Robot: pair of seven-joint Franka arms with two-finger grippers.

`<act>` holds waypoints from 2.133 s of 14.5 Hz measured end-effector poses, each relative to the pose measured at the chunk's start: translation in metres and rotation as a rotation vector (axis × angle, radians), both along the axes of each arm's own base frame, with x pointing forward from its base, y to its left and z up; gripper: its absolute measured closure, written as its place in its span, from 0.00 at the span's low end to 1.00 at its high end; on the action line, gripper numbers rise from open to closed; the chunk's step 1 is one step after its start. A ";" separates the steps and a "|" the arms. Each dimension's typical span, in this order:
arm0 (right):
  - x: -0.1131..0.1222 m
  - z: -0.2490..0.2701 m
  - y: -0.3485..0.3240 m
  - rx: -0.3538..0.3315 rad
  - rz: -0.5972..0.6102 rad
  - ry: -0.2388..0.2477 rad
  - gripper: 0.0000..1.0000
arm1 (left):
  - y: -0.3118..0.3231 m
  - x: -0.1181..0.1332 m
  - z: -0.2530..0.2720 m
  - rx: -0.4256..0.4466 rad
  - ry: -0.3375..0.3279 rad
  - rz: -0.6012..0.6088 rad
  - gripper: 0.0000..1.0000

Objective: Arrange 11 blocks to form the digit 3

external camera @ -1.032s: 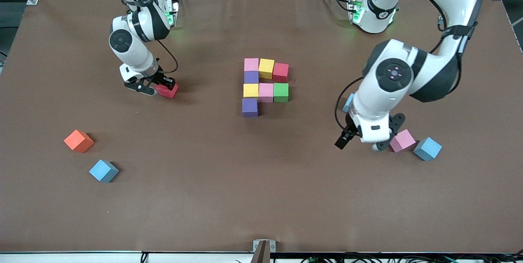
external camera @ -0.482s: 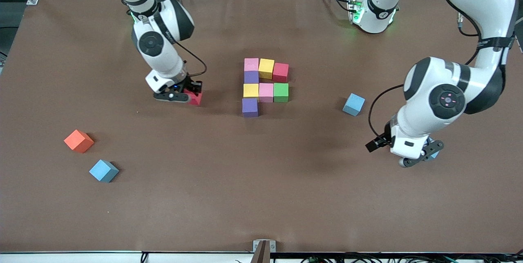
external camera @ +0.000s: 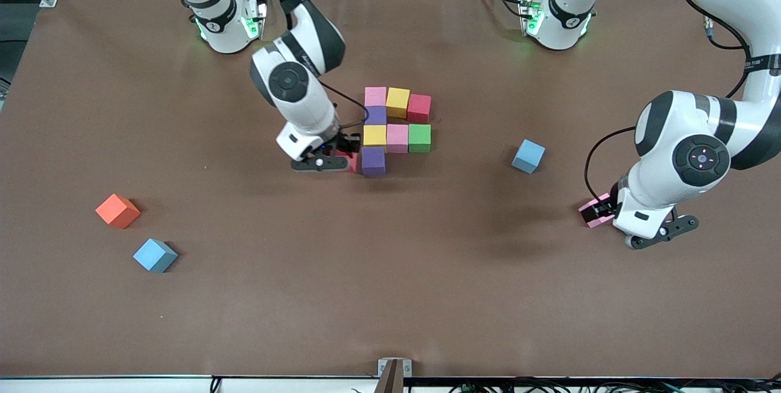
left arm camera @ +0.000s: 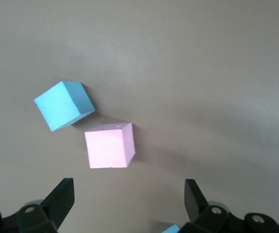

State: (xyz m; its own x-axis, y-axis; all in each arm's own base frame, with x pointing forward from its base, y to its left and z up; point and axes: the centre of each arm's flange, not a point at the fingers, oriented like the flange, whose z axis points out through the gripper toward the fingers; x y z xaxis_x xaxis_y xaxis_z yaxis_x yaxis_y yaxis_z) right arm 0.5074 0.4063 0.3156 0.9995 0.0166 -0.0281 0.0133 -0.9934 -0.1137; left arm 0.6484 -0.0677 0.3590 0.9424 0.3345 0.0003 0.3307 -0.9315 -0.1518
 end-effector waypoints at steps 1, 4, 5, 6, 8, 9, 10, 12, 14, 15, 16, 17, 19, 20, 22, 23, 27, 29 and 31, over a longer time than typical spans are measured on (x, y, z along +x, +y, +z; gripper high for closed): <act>0.008 0.001 0.015 0.009 0.011 -0.010 0.47 | 0.007 0.001 -0.002 0.000 0.002 -0.003 0.00; 0.025 -0.009 0.048 0.021 0.053 -0.036 0.47 | 0.044 0.007 -0.009 -0.009 -0.002 -0.031 0.00; 0.030 -0.016 0.053 0.007 0.085 -0.039 0.47 | 0.060 0.008 -0.012 -0.014 0.001 -0.045 0.00; 0.034 -0.024 0.055 -0.013 0.112 -0.034 0.47 | 0.075 0.008 -0.015 -0.018 0.005 -0.047 0.00; 0.039 -0.042 0.057 -0.041 0.138 -0.021 0.47 | 0.095 0.008 -0.023 -0.027 0.015 -0.034 0.00; 0.040 -0.048 0.057 -0.047 0.141 -0.019 0.47 | 0.098 0.008 -0.030 -0.032 0.022 -0.027 0.00; 0.041 -0.052 0.058 -0.050 0.142 -0.015 0.47 | 0.098 0.008 -0.036 -0.036 0.028 -0.016 0.00; 0.043 -0.056 0.059 -0.054 0.142 -0.011 0.47 | 0.099 0.008 -0.046 -0.041 0.036 0.029 0.00; 0.044 -0.060 0.059 -0.059 0.142 -0.005 0.47 | 0.101 0.006 -0.052 -0.042 0.046 0.046 0.00; 0.044 -0.063 0.059 -0.062 0.142 -0.002 0.47 | 0.102 0.004 -0.055 -0.042 0.052 0.052 0.00; 0.044 -0.067 0.059 -0.064 0.142 0.002 0.47 | 0.103 0.002 -0.058 -0.041 0.058 0.061 0.00; 0.044 -0.071 0.059 -0.067 0.141 0.006 0.47 | 0.105 0.001 -0.061 -0.042 0.059 0.071 0.00; 0.043 -0.079 0.059 -0.073 0.141 0.014 0.47 | 0.108 -0.003 -0.068 -0.047 0.051 0.088 0.00; 0.043 -0.082 0.059 -0.075 0.142 0.016 0.47 | 0.107 -0.004 -0.071 -0.051 0.045 0.091 0.00; 0.043 -0.086 0.060 -0.077 0.136 0.020 0.47 | 0.104 -0.005 -0.075 -0.057 0.033 0.093 0.00; 0.043 -0.087 0.060 -0.078 0.133 0.021 0.47 | 0.102 -0.006 -0.077 -0.061 0.026 0.090 0.00; 0.039 -0.086 0.067 -0.097 0.114 0.049 0.47 | 0.096 -0.010 -0.088 -0.074 0.015 0.080 0.00; 0.037 -0.089 0.072 -0.100 0.100 0.052 0.47 | 0.093 -0.009 -0.090 -0.086 -0.007 0.096 0.00; 0.037 -0.091 0.073 -0.101 0.087 0.053 0.47 | 0.092 -0.008 -0.095 -0.100 -0.021 0.128 0.00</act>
State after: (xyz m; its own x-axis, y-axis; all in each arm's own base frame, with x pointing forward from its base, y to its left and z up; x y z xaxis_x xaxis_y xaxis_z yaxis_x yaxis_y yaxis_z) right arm 0.5442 0.4794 0.2244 0.9914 0.0972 -0.0872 0.0962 -0.9952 -0.0156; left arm 0.6406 0.0238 0.2644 0.8920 0.4515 -0.0202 0.4501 -0.8914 -0.0526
